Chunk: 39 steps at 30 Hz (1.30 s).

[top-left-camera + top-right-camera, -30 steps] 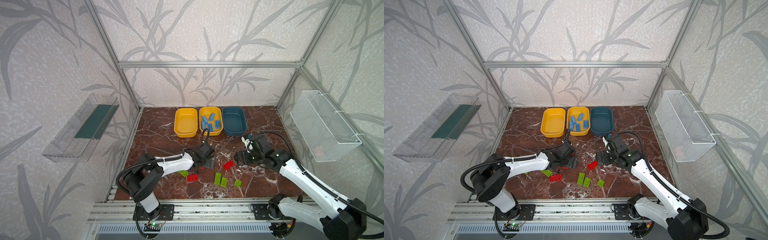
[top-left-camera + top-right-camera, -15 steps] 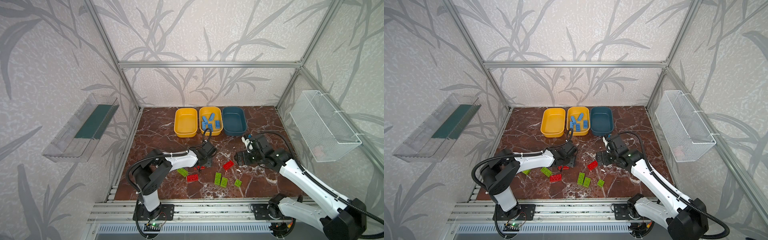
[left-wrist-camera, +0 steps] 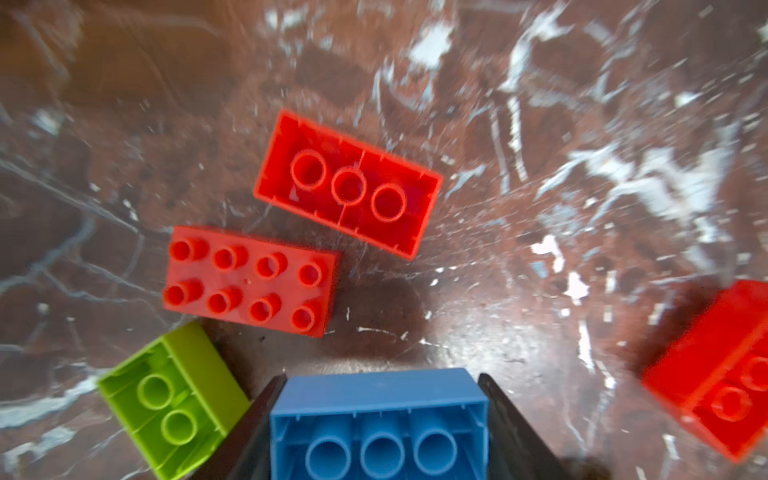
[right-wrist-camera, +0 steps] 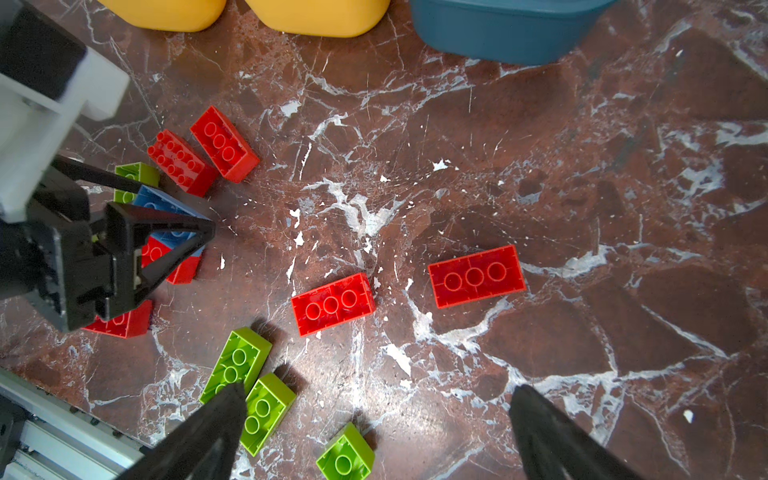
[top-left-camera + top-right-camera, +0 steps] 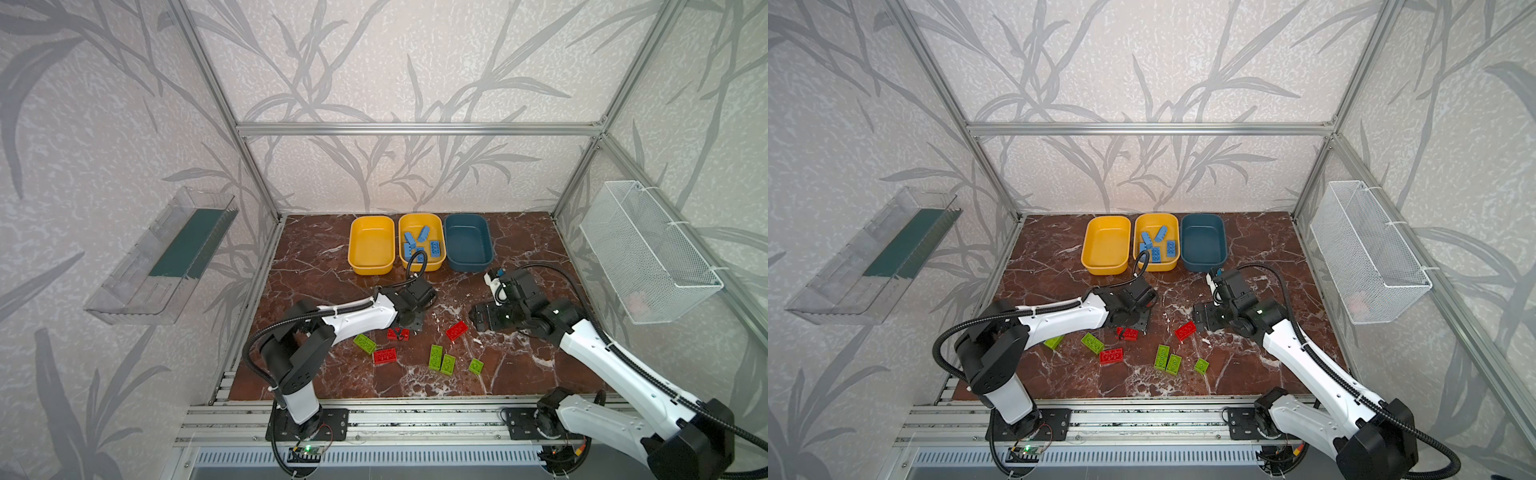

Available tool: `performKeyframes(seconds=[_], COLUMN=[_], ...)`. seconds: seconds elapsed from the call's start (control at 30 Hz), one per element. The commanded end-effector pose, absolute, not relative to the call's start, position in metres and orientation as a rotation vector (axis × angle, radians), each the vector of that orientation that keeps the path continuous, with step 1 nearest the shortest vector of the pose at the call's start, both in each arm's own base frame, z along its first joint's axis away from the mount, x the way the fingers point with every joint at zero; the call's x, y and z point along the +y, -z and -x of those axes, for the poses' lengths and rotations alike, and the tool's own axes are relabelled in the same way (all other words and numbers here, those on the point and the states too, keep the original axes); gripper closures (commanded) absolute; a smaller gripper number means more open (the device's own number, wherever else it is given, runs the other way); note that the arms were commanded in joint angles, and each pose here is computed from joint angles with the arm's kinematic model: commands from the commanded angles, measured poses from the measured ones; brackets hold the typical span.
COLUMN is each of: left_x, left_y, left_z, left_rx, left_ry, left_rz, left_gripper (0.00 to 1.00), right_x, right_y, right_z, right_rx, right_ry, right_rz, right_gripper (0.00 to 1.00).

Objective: Sort the legos into containers by color

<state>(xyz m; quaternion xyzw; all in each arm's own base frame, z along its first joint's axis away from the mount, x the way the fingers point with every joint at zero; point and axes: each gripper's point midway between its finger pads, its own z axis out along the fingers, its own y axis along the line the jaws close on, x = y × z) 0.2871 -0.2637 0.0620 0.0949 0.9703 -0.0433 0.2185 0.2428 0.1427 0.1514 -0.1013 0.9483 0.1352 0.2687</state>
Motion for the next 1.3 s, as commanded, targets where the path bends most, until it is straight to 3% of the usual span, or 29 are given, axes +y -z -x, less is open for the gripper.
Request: performKeyframes(seconds=[0.0,0.3,0.57,0.77,0.87,0.97,1.27], left_x=[-0.267,-0.289,-0.299,-0.311,-0.312,-0.306,-0.251], left_y=[-0.100,-0.139,-0.133,-0.136,-0.150,-0.169,-0.172], left_z=[-0.303,-0.401,-0.498,-0.541,-0.545,-0.536,-0.445], left_rx=[2.612,2.528,2.537,2.517,2.486,2.471,2.490], left_ry=[0.103,0.117,0.135,0.215,0.232,0.238,0.224], left_rz=[-0.277,-0.243,-0.176,-0.173,-0.174,-0.165,-0.145], left_gripper=[0.48,0.48,0.46,0.18,0.10,0.10,0.10], right_x=[0.142,0.140,0.142,0.146,0.145,0.146,0.153], right_y=[-0.157,-0.167,-0.167,-0.166,-0.167,-0.169,-0.169], right_z=[-0.238,-0.231,-0.233,-0.242,-0.245,-0.246,-0.237], right_rx=[2.537,2.506,2.503,2.501,2.500,2.495,2.508], right_ry=[-0.389,-0.430,-0.451,-0.448,-0.431,-0.439,-0.505], right_rz=[0.260,0.224,0.206,0.211,0.216,0.220,0.237], right_gripper=[0.01,0.01,0.01,0.01,0.01,0.01,0.01])
